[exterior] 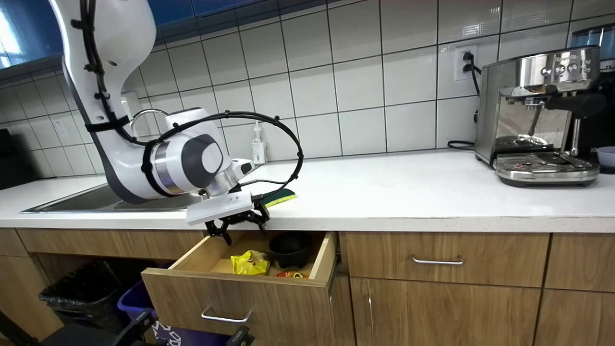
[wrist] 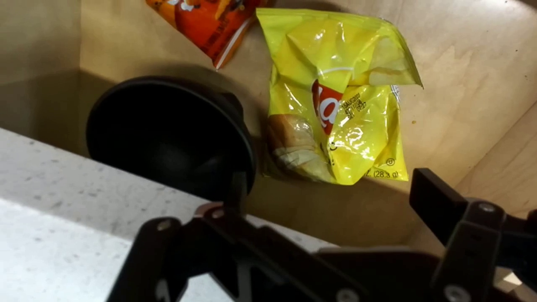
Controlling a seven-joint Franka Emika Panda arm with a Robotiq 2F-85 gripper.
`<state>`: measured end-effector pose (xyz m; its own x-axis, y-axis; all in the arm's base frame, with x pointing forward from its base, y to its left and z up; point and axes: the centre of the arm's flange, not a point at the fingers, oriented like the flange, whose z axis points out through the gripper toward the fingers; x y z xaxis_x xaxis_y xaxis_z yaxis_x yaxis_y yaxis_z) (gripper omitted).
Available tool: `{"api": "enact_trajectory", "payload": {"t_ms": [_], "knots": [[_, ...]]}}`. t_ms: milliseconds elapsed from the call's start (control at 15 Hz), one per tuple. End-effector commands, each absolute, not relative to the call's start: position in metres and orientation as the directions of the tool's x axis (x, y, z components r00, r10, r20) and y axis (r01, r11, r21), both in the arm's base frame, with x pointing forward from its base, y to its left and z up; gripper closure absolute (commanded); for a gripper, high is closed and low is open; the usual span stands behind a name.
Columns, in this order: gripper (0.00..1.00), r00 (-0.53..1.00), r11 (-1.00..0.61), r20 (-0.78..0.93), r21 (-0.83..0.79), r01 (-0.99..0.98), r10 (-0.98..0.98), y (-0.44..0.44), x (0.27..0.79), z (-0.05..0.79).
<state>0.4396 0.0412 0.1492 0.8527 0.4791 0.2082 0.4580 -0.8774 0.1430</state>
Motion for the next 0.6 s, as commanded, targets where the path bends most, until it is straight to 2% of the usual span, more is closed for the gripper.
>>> {"api": "enact_trajectory", "payload": {"t_ms": [0,533], "knots": [[0.00,0.899,-0.912,0.155,0.112,0.396,0.409,0.031,0.434,0.175],[0.00,0.956,-0.957,0.047,0.039,0.288,0.289,0.009,0.430,0.219]]}}
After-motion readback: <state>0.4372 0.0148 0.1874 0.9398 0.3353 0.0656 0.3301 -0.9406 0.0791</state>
